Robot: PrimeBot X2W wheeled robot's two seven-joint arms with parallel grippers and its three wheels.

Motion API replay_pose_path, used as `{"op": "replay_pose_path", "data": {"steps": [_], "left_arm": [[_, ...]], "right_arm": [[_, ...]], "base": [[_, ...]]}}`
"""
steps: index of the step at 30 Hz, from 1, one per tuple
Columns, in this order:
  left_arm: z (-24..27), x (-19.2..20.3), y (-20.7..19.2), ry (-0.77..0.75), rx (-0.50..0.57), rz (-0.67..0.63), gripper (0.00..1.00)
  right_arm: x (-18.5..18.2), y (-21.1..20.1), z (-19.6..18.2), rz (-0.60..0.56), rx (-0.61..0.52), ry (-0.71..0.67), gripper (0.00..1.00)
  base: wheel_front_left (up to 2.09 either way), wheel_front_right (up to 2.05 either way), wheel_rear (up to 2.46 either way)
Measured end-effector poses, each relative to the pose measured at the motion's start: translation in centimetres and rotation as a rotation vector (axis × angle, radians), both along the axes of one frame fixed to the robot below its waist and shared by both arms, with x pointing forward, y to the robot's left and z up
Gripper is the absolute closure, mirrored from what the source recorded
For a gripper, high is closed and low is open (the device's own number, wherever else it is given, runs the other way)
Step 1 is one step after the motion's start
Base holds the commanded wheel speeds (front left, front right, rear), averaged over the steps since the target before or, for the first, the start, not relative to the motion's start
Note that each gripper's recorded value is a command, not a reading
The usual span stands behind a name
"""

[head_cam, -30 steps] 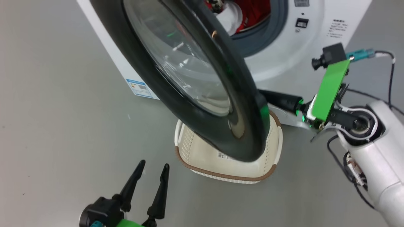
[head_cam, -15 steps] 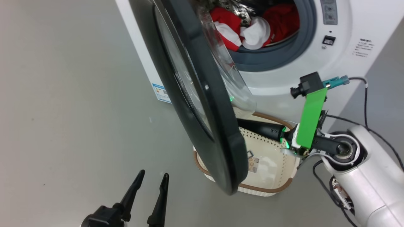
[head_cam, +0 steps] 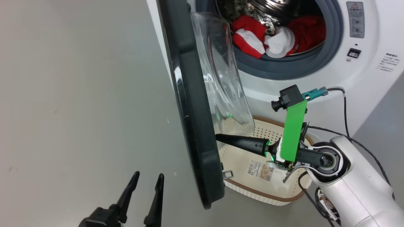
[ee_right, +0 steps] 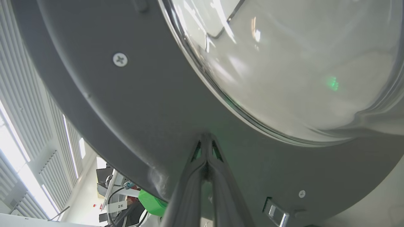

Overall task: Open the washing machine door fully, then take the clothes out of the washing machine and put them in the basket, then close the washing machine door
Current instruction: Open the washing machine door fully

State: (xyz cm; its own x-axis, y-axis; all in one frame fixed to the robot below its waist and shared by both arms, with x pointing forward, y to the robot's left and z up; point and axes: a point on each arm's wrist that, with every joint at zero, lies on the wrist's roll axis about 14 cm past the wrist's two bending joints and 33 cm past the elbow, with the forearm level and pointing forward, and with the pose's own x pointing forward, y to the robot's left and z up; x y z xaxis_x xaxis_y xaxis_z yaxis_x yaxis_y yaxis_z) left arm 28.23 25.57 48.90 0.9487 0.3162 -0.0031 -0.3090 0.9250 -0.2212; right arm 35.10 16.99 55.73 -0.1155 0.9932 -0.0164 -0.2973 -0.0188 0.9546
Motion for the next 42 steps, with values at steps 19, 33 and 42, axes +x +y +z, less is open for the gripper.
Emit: {"op": "replay_pose_path", "data": {"steps": [19,33,42], "left_arm": [[0.8,-1.5,2.9,-0.003,0.025,0.133,0.0],[0.2,-1.5,2.4,0.004,0.008,0.109,0.0],[0.0,-1.5,2.3,0.001,0.0,0.092,0.0]], "right_arm": [[-3.1,3.1,-0.2,0.126,0.009,0.034,1.0],[-2.1,2.5,-0.4,0.043,-0.004,-0.004,0.0],[0.1,-0.4,-3.3,-0.145,-0.068,0.009,0.0]], "base": [[0.0,0.0,0.0],[0.0,0.0,0.0],[0.0,0.0,0.0]]}}
